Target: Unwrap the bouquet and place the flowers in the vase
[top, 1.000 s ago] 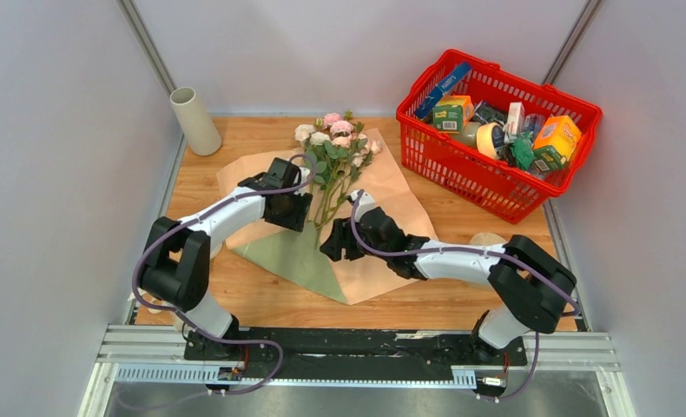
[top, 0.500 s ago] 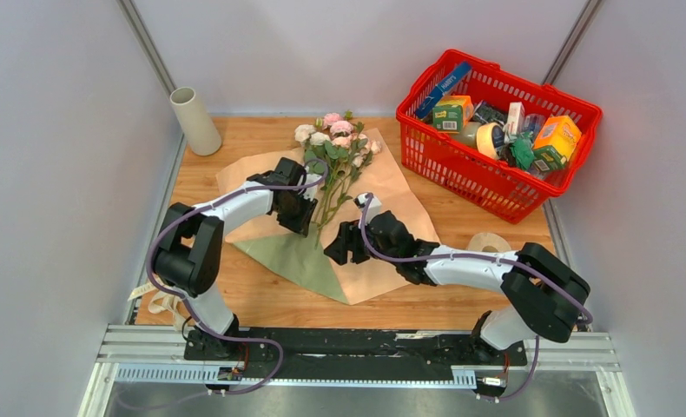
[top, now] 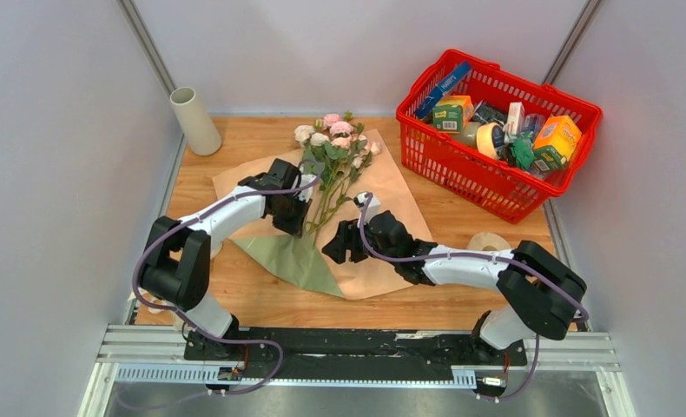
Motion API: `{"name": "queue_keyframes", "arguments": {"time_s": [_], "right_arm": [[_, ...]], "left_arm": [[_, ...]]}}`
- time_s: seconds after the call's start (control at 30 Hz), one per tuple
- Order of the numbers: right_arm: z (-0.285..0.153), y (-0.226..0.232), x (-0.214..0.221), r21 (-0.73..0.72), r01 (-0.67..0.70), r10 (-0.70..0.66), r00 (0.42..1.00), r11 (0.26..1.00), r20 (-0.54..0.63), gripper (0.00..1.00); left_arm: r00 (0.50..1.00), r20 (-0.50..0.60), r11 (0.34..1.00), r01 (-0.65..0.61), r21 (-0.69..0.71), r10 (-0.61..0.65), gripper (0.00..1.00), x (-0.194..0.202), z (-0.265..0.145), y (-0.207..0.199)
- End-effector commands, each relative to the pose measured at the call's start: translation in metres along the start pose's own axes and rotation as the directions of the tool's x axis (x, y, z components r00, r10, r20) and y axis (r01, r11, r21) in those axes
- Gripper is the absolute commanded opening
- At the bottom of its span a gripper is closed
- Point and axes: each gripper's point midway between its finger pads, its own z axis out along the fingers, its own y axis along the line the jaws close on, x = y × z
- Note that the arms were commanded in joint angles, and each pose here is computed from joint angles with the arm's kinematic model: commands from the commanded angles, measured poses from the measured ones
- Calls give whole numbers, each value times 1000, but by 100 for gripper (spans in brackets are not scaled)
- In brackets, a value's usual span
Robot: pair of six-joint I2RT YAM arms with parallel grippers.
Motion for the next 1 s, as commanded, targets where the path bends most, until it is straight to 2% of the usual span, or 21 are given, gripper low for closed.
{"name": "queue_keyframes", "arguments": {"time_s": [0.0, 0.2, 0.47, 0.77, 0.97], "right_arm": [[8, 2, 0, -27, -26, 27, 1000, 999, 15, 66], [13, 3, 4, -42, -32, 32, 999, 999, 2, 66], [19, 6, 16, -86, -16, 12, 999, 996, -49, 67], [25, 21, 28, -199, 10, -31, 995, 980, -99, 69], [28, 22, 31, -212, 9, -33, 993, 977, -113, 70]], "left_arm": [[999, 33, 999, 37, -20, -36, 0, 5, -13, 0], [994, 95, 998, 60, -20, -58, 1, 4, -28, -4], [990, 121, 997, 79, -8, -78, 2, 12, -41, -10], [972, 208, 993, 105, 49, -113, 3, 14, -61, -24], [965, 221, 990, 130, 58, -140, 5, 25, -65, -26]]}}
